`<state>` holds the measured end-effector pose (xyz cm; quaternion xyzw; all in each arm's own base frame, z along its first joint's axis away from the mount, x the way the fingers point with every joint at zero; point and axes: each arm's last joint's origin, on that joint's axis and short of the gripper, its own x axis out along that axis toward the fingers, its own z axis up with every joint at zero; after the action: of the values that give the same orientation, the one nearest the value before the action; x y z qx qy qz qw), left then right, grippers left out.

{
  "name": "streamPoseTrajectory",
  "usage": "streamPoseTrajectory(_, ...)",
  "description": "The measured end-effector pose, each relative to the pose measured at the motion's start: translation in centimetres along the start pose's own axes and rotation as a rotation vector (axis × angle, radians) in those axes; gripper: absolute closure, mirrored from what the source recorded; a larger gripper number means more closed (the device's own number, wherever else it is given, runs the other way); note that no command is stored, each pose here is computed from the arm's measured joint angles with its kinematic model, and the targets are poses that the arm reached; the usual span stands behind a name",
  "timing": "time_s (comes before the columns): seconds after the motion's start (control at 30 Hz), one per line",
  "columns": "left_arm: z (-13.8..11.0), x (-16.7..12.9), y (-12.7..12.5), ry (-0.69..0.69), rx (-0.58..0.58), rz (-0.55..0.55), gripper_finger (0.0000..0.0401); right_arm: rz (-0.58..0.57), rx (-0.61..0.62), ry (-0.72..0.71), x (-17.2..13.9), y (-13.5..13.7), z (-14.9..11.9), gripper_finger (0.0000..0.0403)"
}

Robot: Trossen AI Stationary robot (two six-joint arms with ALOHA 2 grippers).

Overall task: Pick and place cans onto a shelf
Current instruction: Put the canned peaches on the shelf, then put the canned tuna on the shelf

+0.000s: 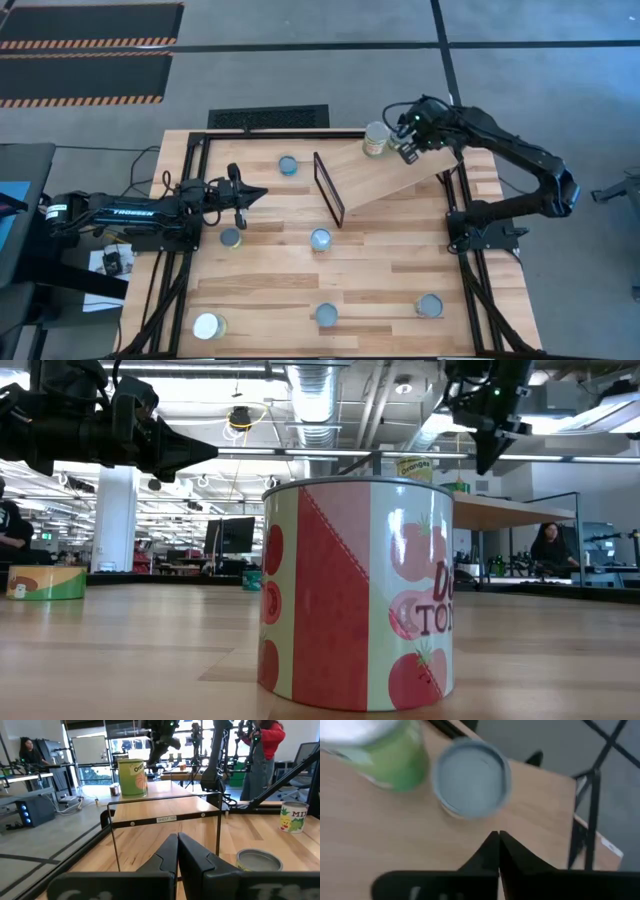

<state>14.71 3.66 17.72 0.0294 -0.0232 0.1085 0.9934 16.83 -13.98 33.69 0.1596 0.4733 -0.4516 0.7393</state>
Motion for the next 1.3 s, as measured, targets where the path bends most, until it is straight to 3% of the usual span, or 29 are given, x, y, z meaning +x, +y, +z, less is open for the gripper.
streamPoseTrajectory(0.5, 0.0, 0.0, 0.0, -0.001, 0.004, -0.005, 0.0401, 0.013, -0.016, 0.055, 3.0, -0.1, 1.5, 0.0393)
streamPoseTrajectory(0.87, 0.0, 0.0, 0.0, 0.0, 0.005, -0.005, 0.0401, 0.026, -0.029, 0.036, 2.2, -0.1, 1.1, 0.0393)
streamPoseTrajectory(0.97, -0.2, 0.0, 0.0, 0.02, 0.004, -0.014, 0.0401, 0.041, -0.064, -0.005, 0.3, 0.3, 0.3, 0.0398)
streamPoseTrajectory(1.1, -0.3, 0.0, -0.1, 0.038, -0.001, -0.017, 0.0401, 0.131, -0.117, -0.175, -2.2, 1.3, -2.1, 0.0399)
streamPoseTrajectory(1.3, -0.8, 0.0, -0.1, 0.085, -0.035, -0.037, 0.0401, 0.33, -0.147, -0.399, -2.3, 3.4, -7.5, 0.0399)
